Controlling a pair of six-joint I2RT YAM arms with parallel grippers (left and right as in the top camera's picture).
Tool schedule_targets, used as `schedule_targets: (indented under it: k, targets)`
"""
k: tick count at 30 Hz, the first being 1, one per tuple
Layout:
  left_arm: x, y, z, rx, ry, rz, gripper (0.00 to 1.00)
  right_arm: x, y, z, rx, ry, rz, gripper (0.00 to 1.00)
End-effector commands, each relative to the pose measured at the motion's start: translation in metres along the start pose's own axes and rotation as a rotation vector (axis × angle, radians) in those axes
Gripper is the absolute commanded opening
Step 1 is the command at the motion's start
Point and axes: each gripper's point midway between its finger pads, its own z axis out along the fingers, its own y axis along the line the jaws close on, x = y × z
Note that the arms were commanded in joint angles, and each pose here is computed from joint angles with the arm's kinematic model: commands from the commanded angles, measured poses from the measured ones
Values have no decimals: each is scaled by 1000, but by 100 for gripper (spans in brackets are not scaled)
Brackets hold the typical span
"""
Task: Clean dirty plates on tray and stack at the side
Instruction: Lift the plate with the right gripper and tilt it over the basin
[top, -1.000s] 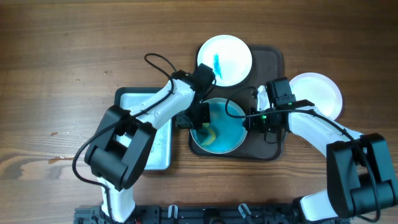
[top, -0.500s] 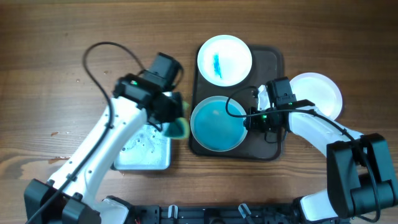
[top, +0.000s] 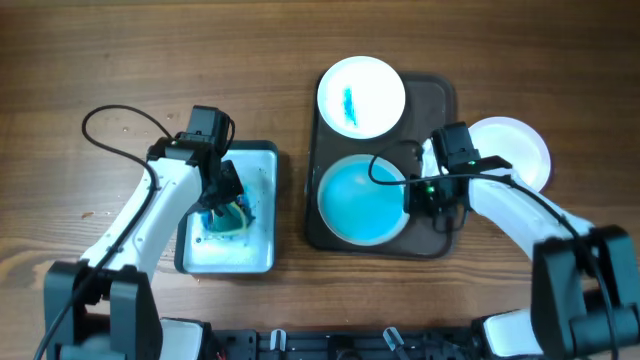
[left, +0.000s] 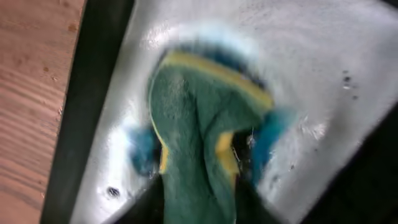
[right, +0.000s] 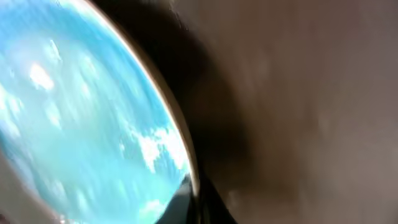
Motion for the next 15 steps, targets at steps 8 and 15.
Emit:
schedule_targets:
  k: [8, 15]
  targets:
    - [-25, 7, -130, 213, -278, -117, 100, -28, 78, -106, 60, -180, -215, 4]
    - [-22, 51, -185, 278, -460, -280, 100, -48, 173, -81, 32, -191, -350, 4]
